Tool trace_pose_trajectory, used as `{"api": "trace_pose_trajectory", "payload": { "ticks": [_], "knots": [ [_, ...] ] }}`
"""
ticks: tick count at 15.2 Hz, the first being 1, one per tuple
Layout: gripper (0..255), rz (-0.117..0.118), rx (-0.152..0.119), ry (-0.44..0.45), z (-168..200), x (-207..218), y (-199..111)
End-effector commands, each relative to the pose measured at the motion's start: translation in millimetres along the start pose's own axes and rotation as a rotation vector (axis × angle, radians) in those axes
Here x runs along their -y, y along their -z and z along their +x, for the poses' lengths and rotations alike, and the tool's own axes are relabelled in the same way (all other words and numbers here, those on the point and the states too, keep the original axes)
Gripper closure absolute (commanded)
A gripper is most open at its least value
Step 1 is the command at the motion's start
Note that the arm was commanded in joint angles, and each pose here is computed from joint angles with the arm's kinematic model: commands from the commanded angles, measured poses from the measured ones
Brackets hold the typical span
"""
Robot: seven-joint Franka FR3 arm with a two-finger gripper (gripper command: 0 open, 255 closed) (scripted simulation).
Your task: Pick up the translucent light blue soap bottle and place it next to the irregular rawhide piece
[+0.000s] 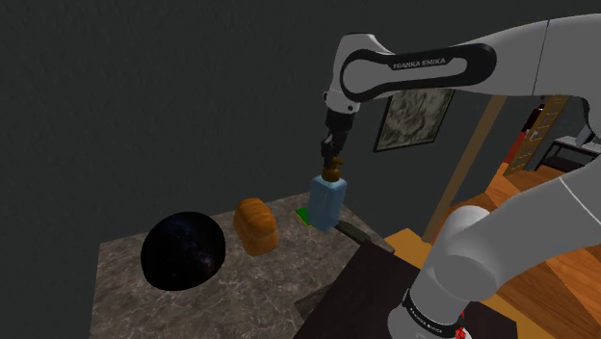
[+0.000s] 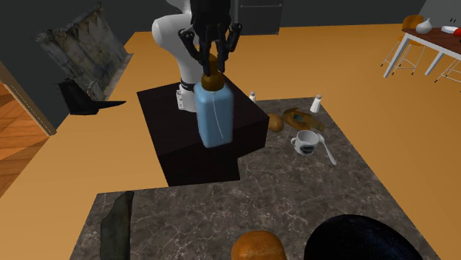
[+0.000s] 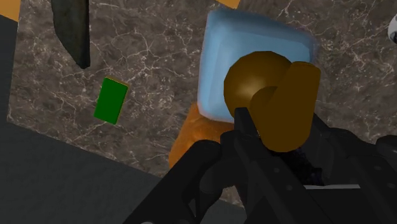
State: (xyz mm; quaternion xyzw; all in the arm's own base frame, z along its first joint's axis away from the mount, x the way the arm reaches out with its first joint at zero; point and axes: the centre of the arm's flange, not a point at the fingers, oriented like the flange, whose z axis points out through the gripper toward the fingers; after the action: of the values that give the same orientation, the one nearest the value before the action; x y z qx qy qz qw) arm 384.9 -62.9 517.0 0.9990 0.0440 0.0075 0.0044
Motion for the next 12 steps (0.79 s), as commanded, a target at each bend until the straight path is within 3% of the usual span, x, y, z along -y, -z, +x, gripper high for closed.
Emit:
{"api": "trace_pose_trajectory", "payload": {
  "ticks": [1,12],
  "knots": [
    [255,-0.001,0.0,0.001,5.0,-27.1,1.2],
    [255,-0.001,0.0,0.001,37.0,-168.7,0.0]
  ]
}}
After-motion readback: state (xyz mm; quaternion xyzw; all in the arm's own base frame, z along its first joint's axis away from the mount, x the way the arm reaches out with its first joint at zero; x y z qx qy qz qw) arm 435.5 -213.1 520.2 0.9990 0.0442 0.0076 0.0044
